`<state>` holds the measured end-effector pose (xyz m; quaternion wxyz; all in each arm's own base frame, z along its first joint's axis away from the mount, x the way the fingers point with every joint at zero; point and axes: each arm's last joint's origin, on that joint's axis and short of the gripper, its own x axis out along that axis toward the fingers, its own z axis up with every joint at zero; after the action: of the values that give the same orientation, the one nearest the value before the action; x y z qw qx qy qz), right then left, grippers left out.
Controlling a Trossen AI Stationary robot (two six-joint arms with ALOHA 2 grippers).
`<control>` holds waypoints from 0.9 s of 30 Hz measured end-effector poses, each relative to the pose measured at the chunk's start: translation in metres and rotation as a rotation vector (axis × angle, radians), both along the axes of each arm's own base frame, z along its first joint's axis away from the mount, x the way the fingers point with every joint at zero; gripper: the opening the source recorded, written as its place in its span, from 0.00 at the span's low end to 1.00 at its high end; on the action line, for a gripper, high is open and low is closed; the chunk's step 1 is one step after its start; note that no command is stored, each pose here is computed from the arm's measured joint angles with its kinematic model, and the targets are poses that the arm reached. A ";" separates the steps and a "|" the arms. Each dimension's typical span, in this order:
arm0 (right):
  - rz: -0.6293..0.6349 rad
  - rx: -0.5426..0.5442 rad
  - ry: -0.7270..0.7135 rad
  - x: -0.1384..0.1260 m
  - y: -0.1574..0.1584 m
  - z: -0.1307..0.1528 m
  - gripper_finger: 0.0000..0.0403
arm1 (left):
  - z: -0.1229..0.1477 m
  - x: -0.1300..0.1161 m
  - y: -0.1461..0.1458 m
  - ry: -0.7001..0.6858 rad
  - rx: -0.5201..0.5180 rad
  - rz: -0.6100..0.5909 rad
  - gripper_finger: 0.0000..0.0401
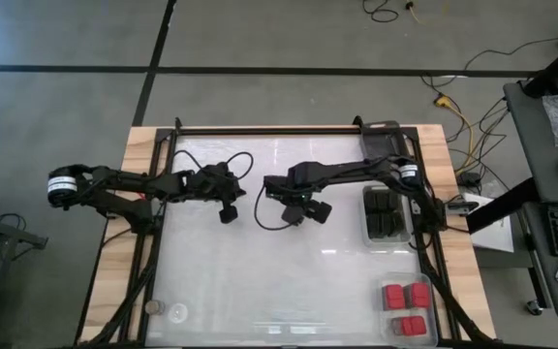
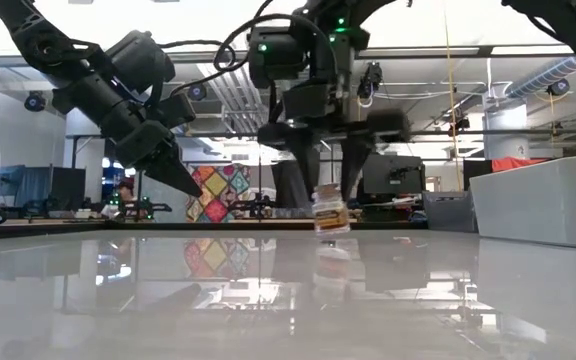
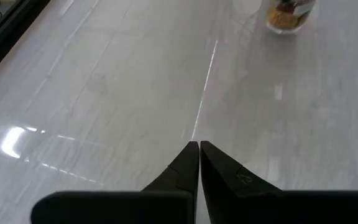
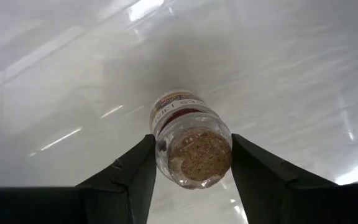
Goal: Sort spices by type
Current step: Put the brown seasoning bottle into the black bin
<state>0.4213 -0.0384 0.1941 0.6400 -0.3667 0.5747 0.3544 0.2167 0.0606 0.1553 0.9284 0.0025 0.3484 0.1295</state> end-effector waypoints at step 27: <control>-0.358 -0.052 0.182 -0.031 -0.043 -0.010 0.44 | -0.003 -0.002 -0.001 0.026 -0.008 0.001 0.00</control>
<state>0.3907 -0.0811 0.1845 0.6286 -0.2413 0.6952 0.2516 0.2145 0.0600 0.1525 0.9236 0.0003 0.3611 0.1284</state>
